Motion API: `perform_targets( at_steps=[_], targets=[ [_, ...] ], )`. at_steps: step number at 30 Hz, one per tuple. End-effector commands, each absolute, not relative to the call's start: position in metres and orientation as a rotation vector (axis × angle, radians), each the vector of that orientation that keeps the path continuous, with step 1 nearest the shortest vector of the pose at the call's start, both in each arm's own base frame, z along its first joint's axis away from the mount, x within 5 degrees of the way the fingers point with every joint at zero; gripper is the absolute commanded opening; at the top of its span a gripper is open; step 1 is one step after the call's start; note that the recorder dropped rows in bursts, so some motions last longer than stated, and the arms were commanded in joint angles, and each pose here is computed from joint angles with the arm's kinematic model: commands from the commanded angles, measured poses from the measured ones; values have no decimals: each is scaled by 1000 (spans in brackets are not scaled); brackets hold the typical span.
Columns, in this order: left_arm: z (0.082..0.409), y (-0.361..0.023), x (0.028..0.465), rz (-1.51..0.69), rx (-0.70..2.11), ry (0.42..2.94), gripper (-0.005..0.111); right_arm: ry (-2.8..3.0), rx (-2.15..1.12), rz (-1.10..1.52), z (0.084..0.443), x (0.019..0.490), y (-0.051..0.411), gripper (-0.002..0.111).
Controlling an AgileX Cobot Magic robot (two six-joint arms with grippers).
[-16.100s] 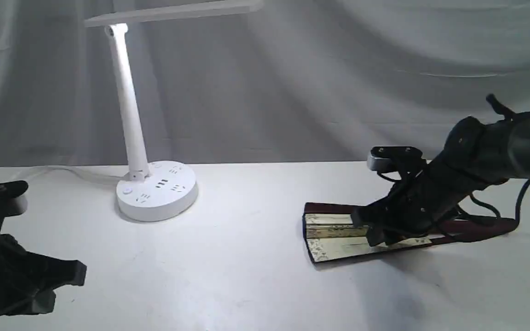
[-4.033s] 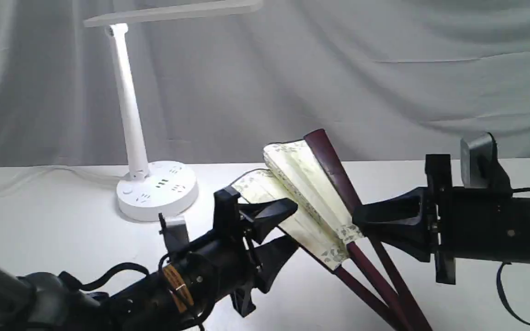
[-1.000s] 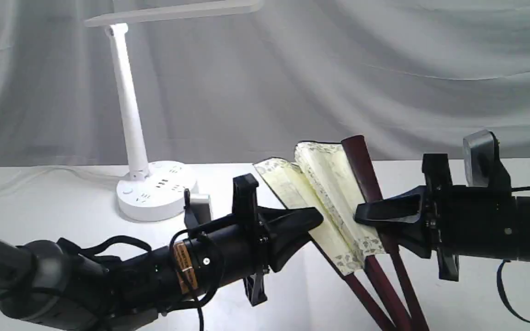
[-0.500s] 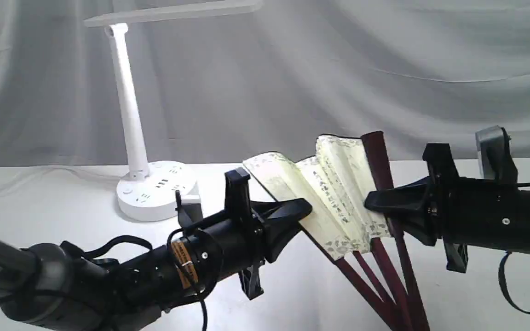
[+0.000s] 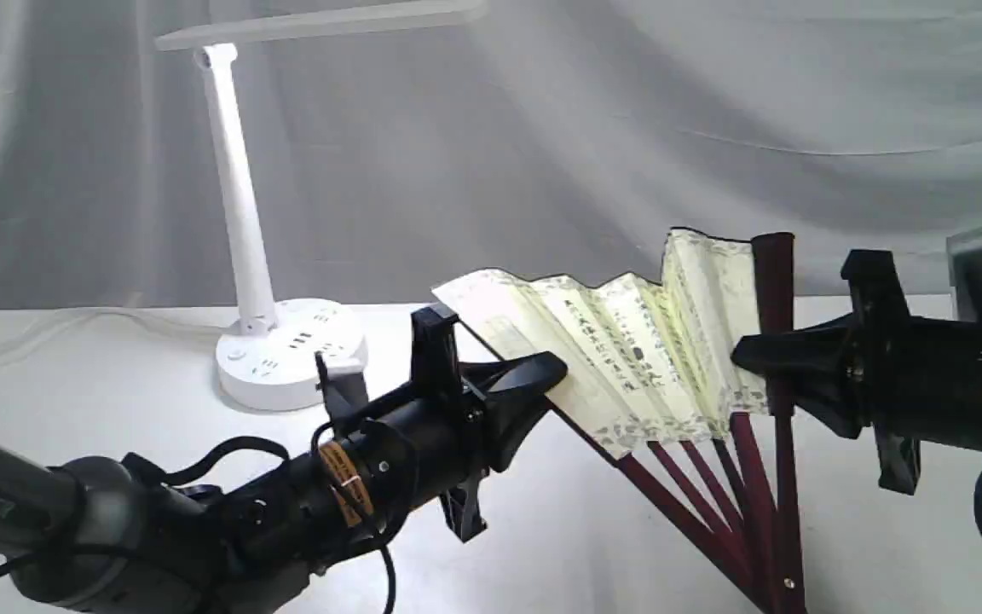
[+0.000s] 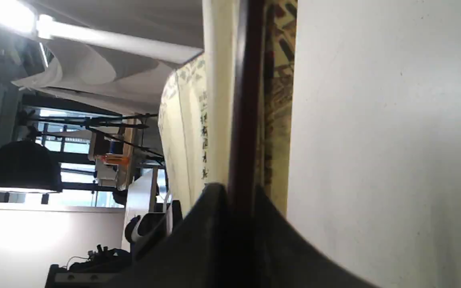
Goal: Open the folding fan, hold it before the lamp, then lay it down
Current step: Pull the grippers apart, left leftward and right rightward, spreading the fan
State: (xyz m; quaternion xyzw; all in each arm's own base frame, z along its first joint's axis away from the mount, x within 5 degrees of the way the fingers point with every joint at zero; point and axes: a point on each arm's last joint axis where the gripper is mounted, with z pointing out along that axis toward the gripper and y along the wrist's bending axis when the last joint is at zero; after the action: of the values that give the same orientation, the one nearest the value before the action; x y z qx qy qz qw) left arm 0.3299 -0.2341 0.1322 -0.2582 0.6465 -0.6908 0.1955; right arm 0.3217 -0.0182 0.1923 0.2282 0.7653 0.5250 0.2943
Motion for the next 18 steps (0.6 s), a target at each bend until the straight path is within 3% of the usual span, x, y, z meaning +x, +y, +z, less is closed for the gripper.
perform_targets(
  at_steps=[1, 18],
  targets=[
    [147, -221, 343, -1969, -871, 1578, 0, 2044, 551, 1380, 193, 318, -23, 0],
    [149, -223, 343, -1800, -964, 1413, 0, 1974, 641, 1338, 195, 311, -60, 0]
  ],
)
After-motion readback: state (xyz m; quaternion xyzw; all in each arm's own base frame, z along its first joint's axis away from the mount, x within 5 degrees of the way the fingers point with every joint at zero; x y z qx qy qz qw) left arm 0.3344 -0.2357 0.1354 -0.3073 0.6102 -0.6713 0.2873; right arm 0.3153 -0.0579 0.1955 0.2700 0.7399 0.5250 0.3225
